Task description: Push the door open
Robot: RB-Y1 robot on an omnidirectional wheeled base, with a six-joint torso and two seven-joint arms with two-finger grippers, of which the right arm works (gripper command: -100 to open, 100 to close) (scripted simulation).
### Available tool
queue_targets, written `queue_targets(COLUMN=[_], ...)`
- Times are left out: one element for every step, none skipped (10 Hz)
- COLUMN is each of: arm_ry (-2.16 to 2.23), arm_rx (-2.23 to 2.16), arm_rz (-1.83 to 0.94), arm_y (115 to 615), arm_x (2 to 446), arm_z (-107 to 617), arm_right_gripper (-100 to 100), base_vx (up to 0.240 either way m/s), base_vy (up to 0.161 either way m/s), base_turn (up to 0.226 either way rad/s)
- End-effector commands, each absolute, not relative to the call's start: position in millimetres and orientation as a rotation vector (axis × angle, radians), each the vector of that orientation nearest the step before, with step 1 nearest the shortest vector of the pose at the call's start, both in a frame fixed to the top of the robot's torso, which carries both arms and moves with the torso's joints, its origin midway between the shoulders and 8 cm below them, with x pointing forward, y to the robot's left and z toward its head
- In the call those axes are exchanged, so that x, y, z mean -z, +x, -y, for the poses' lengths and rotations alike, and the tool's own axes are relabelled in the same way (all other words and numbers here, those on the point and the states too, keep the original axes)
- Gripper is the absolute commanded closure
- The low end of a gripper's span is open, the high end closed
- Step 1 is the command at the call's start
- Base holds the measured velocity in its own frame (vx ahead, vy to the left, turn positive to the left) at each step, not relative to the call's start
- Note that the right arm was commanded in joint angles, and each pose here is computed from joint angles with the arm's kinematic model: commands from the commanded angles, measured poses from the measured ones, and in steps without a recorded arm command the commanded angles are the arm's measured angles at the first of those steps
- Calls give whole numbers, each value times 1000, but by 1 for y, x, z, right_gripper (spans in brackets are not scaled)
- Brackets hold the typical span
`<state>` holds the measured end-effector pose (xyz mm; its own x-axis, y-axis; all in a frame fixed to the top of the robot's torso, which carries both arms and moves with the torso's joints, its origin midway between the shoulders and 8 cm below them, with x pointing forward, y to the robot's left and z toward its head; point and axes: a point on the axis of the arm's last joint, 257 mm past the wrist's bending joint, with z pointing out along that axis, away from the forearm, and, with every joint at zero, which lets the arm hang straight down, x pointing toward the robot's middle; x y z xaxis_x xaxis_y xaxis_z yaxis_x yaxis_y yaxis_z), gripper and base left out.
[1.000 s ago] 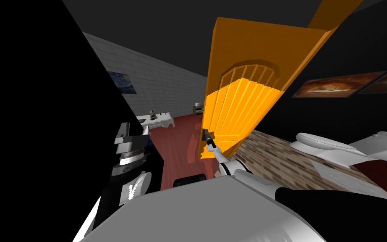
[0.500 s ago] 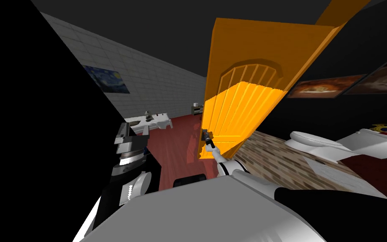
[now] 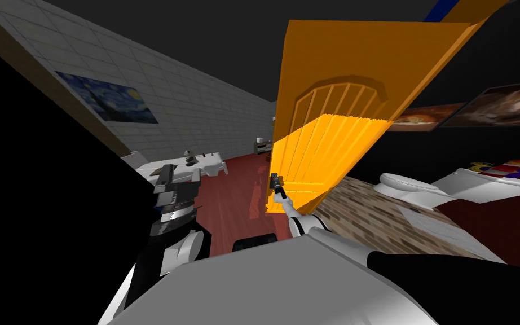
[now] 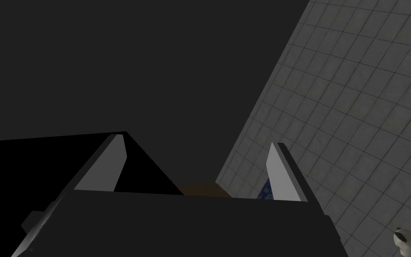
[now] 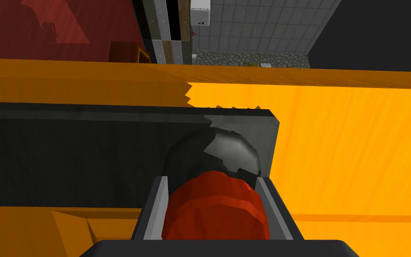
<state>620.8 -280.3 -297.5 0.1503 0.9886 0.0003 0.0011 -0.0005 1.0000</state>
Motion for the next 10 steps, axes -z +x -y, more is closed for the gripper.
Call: queue_targets(arm_ry=[1277,1280,1284,1289,1290,1292,1295,1300,1304,1304], arm_rx=[-1086,-1084,-1081,-1083,-1065,-1060,-1050,-1039,-1028,-1028], arm_rz=[-1087,-1084,-1082,-1091,-1074,-1069,-1060,-1050,-1039,-1039], arm_y=[621,621,621,619,619,619,618,618,617,617], arm_x=[295,296,296,301,298,298,297,297,296,296], arm_z=[279,276,272,272,286,289,297,305,313,313], arm_right_gripper=[100,100,100,100,100,100,100,100,100,100], base_vx=[177,171,184,86,127,168,169,195,181,119], base_vy=[53,49,65,34,39,77,70,74,107,63], base_turn=[-151,-133,-117,-32,-13,-52,-55,-42,-66,-46])
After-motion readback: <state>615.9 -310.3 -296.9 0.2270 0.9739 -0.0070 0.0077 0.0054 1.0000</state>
